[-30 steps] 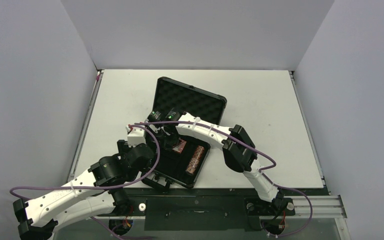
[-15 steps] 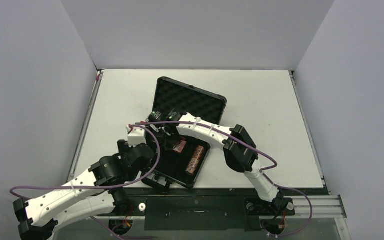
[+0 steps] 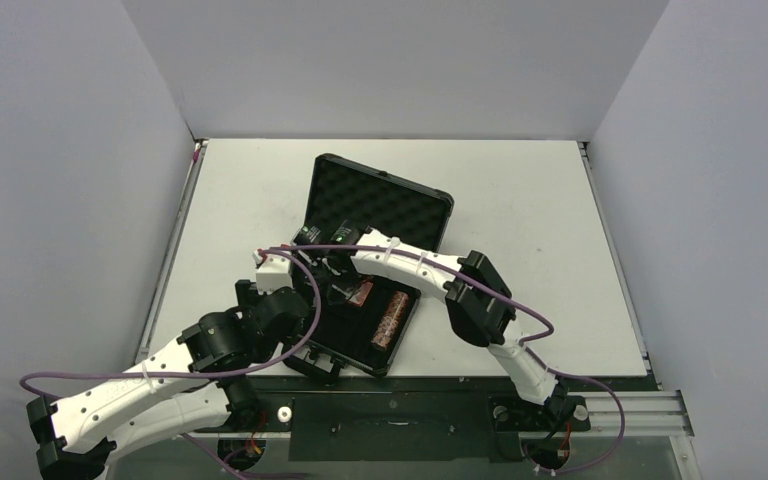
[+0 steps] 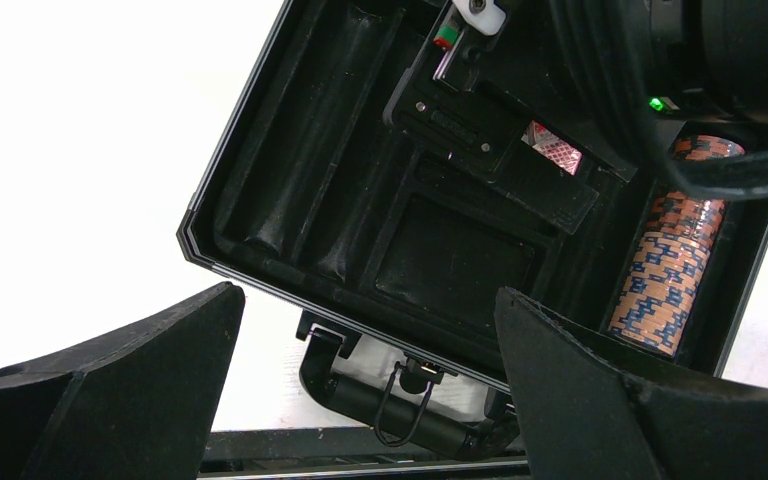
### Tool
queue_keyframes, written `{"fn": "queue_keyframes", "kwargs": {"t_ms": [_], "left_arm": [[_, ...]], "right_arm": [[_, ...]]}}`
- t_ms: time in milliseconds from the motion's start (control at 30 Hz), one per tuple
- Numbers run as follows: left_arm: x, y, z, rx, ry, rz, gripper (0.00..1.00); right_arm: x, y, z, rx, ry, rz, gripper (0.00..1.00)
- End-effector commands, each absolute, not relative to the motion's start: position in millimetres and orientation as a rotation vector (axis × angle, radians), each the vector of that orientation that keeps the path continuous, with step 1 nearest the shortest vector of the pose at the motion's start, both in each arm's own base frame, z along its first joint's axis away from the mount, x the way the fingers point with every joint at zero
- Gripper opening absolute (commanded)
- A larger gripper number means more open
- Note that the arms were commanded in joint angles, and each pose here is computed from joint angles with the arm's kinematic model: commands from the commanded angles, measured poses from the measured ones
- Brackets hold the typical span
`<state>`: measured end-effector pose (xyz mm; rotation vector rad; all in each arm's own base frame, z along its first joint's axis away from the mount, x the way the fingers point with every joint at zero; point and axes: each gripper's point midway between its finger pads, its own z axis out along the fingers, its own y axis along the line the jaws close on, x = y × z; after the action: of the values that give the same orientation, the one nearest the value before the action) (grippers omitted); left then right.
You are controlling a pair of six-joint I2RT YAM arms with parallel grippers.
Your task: Pack up texas hold em set
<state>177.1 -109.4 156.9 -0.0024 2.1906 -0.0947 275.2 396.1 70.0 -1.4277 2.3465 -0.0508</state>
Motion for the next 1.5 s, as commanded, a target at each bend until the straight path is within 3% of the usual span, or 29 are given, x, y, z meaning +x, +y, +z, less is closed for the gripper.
{"fn": "queue_keyframes", "kwargs": {"t_ms": [0, 867, 1467], "left_arm": [[180.4, -114.2, 172.6, -0.019, 2.157, -0.140, 0.96], [179.8, -111.4, 178.4, -0.025, 2.135, -0.158, 0.96], [179.6, -105.8, 186.1, -0.050, 2.102, -0.176, 0.96]], "right_arm": [[267.9, 411.1, 111.6, -1.380, 2.262, 0.038, 0.73], [281.2, 416.9, 172.8, -1.133, 2.202, 0.088, 0.73], [284.7, 377.6, 278.0, -0.740, 2.137, 0.272, 0.70]]}}
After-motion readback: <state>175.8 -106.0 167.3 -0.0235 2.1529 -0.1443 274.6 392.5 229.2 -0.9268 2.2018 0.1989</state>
